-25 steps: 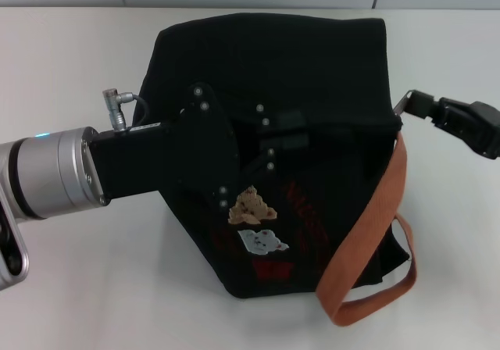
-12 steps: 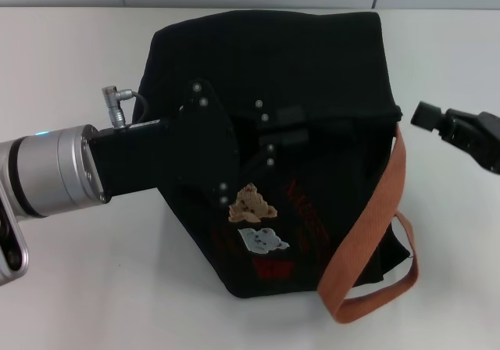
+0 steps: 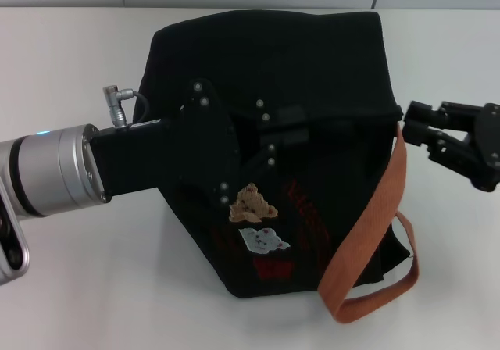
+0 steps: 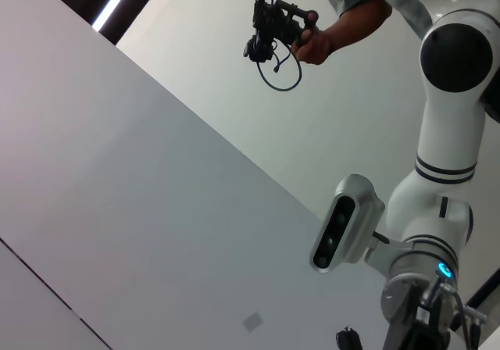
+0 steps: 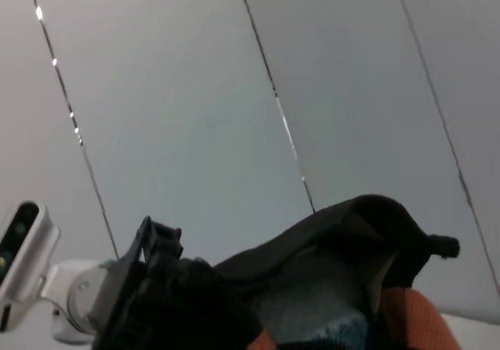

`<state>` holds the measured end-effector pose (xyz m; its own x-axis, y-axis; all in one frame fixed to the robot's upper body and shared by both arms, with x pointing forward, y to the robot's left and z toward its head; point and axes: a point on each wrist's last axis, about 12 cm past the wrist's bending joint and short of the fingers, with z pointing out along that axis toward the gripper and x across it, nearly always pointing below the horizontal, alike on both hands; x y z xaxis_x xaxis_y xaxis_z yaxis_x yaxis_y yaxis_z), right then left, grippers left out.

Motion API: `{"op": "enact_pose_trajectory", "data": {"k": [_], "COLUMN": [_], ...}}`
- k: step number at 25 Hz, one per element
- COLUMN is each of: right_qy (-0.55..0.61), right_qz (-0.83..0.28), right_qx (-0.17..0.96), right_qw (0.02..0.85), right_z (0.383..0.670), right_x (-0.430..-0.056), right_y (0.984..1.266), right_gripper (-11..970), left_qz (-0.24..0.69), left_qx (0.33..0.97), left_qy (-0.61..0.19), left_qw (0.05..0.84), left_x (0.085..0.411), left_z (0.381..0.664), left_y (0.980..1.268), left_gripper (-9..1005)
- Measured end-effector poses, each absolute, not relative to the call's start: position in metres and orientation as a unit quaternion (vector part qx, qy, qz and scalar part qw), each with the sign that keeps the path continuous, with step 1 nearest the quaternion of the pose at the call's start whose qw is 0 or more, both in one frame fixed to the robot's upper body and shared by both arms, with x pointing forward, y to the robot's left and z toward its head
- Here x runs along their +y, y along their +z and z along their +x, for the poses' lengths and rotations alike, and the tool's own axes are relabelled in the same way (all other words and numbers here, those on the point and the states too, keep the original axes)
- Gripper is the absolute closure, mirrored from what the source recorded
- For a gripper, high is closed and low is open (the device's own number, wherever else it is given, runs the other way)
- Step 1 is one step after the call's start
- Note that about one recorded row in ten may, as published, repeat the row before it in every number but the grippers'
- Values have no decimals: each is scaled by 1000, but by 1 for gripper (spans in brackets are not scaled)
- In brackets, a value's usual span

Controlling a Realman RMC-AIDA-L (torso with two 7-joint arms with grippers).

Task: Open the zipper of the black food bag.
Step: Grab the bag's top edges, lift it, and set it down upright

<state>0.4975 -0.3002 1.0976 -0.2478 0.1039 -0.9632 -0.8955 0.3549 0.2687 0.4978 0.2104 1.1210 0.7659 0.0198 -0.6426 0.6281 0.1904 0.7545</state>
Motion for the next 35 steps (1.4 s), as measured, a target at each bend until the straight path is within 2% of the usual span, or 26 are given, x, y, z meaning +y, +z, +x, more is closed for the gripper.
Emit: {"op": "enact_pose_trajectory", "data": {"k": [3, 8, 18, 23, 33, 35], "right_qy": [463, 453, 425, 432, 425, 419], "right_qz": [-332, -348, -336, -337, -360, -365], "right_qx": [638, 643, 658, 649, 632, 629], "right_qw": [519, 510, 523, 528, 538, 544], "right_z": [505, 510, 527, 529, 522, 520], "right_x": [-290, -283, -277, -272, -274, -275], "right_y": [1095, 1093, 1091, 1092, 1091, 1091], "right_gripper": [691, 576, 583, 743, 731, 694], "left_qz": [600, 600, 604, 609, 603, 603], "left_qx": [270, 270, 267, 256, 251, 252], "left_qy": [-214, -214, -203, -187, -180, -181], "left_qw": [722, 722, 723, 727, 735, 735], "left_x": [209, 209, 208, 208, 208, 208], "left_z": [499, 500, 501, 499, 498, 498], "left_y": [1122, 1123, 1116, 1112, 1110, 1110], "left_gripper": [913, 913, 914, 914, 914, 914]}}
